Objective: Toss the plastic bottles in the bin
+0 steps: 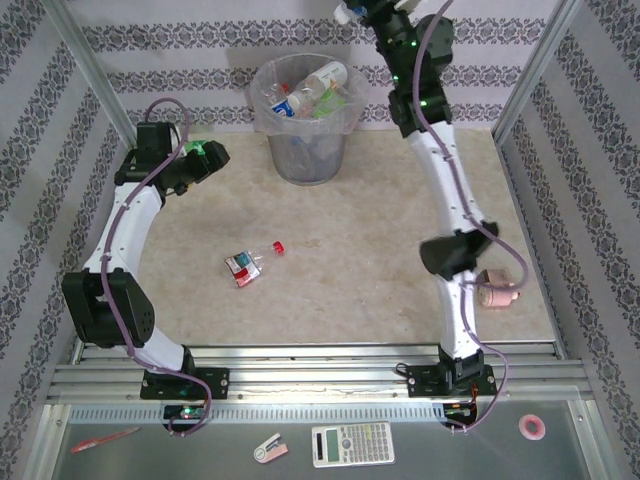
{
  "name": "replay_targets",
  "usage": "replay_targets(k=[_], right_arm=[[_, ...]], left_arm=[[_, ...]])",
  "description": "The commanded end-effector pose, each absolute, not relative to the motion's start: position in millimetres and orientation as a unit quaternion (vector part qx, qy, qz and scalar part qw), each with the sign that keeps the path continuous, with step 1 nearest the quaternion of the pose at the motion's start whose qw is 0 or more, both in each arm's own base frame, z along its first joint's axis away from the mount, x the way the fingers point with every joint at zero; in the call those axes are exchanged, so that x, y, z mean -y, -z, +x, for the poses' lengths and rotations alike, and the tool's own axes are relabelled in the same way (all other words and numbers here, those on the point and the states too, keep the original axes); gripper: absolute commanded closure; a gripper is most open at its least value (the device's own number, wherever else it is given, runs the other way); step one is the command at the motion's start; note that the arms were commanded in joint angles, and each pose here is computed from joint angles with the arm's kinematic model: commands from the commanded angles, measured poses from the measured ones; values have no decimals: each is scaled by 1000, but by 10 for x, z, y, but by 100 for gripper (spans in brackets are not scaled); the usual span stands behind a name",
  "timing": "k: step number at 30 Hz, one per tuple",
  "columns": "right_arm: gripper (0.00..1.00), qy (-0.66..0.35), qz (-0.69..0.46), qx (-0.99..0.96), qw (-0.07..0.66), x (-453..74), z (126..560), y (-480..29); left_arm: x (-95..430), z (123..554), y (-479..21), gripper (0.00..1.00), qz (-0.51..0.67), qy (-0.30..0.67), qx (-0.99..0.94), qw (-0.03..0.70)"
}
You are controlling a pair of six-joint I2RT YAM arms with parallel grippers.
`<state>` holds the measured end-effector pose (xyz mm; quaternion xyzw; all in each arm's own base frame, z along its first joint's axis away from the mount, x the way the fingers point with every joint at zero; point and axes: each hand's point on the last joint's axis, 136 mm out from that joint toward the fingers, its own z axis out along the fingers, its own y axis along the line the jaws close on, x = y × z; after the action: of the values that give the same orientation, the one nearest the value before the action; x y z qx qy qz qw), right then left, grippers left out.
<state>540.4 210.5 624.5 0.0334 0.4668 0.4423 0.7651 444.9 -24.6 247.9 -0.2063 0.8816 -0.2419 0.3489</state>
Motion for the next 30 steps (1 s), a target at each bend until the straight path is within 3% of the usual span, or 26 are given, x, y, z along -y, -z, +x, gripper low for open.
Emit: replay_targets(k=[1,5,12,16,22,27,30], right_arm=[[2,-444,73,-540,711,-2306,6065,-5289],[2,-484,102,-574,652,-2324,6332,-4883],[2,-463,43,-671,577,-2376,5992,-4769],[2,-445,39,-687,574,-2336,5808,-4775],[2,-429,11,-727,537,-2388,5548,-4677],[2,-365,-39,-853,372,-2620,5047,-3681],[2,-362,-38,-874,320,-2729,4784,-3166]], left_arm=[[311,4450,-2519,0,-223,285,-863,352],[383,4347,-2359,0,-233,302,-867,321],[371,4166,-2155,0,-244,283,-883,284],[386,4148,-2078,0,-259,289,-881,271],[723,3977,-1865,0,-251,304,-895,208],[718,3556,-1552,0,-288,278,-903,158],[711,3376,-1381,0,-303,258,-908,129]])
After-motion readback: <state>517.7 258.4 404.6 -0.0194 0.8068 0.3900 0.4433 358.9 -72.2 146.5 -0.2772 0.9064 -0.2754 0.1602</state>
